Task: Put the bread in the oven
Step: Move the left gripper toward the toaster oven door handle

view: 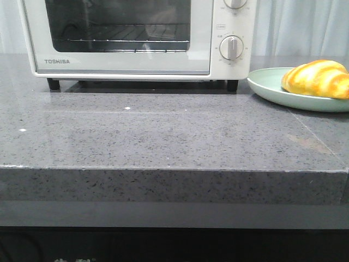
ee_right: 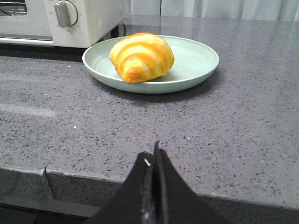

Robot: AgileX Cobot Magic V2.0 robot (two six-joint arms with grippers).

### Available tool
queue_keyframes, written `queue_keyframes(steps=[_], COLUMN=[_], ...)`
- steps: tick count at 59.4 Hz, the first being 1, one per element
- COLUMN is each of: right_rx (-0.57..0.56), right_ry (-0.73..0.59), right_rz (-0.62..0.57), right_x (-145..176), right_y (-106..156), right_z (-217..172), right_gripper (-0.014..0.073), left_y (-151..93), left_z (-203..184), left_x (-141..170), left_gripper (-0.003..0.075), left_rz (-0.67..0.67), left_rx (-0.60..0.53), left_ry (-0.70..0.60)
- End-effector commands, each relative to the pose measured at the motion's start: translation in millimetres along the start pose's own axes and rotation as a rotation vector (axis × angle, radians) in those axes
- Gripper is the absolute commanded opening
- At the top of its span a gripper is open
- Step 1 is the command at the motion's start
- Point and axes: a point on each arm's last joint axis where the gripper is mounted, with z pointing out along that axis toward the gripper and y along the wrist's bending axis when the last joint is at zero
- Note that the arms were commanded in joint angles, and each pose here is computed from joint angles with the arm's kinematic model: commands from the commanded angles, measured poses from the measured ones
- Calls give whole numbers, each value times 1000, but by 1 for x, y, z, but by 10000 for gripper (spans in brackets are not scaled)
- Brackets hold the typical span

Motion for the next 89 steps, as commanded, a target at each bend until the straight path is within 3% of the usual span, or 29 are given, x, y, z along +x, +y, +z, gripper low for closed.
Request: queue_keyframes(steps=[1,62,89], right_rx=[13,13,14], right_ry=[-112,-112,-191], right_rz=[-1,-1,21], right_x=[-10,-10,-21], right_y=[-1,-1,-1], right_z=[-3,-3,-5], right_gripper=[-59,-60,-60], left_y=[0,0,0], left_z=[-1,-1,-4], left_x=[-6,-6,-20], left_gripper=[-20,-20,-20], left_rz=[-11,-21,-21], left_rx=[1,3,2], left_ry=[-88,-88,-243])
